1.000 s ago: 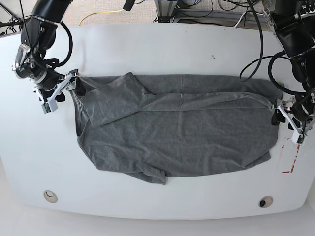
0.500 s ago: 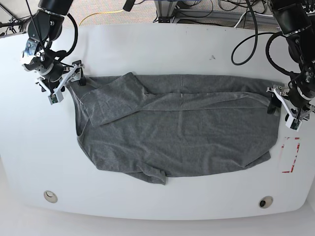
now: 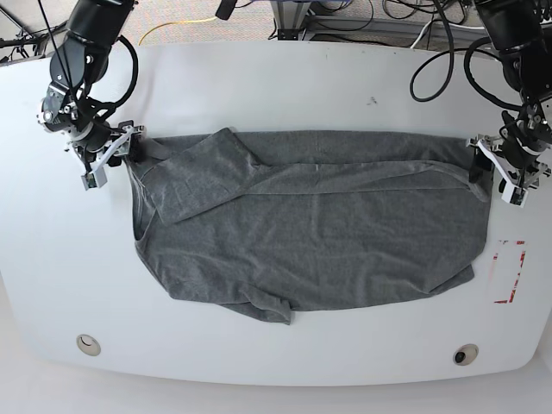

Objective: Fold the T-shirt properly
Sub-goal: 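Pull the shoulder edges apart with both grippers to smooth the shirt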

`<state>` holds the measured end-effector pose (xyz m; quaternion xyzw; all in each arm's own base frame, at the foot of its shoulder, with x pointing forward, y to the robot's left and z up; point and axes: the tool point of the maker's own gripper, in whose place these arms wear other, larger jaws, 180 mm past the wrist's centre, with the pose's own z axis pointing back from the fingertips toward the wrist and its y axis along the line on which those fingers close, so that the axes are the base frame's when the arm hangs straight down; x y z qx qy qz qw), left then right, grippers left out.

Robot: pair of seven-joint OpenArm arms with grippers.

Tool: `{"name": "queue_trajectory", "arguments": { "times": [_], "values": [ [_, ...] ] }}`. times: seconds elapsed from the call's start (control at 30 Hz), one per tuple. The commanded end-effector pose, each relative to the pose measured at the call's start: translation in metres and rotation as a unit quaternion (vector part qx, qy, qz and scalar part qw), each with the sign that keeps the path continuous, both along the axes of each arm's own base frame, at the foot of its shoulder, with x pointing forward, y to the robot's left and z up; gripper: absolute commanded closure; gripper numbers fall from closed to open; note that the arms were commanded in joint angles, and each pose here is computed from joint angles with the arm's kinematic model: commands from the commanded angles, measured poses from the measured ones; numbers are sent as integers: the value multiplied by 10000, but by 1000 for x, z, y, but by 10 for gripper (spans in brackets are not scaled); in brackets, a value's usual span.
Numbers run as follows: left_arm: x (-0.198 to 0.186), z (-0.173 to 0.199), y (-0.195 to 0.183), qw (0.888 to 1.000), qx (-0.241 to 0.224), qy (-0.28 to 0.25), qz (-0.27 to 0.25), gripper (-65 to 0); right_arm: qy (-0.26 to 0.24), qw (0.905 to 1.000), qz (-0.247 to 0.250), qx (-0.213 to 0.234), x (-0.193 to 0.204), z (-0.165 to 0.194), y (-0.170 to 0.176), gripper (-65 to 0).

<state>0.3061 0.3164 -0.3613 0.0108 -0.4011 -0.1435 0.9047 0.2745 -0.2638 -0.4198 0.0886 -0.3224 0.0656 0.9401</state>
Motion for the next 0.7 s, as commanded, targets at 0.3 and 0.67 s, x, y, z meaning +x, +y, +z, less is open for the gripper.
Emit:
{"name": "queue_trajectory", "arguments": {
  "times": [0.3,0.67],
  "values": [
    [-11,3,34,9990,-23,-69,451,-386,139,9999,4,-83,-5,-4,-5,-173],
    [-26,-29,28,9981,-196,393,430,-386,123,9999,3,-81,-4,-3,-5,-231]
  ]
}}
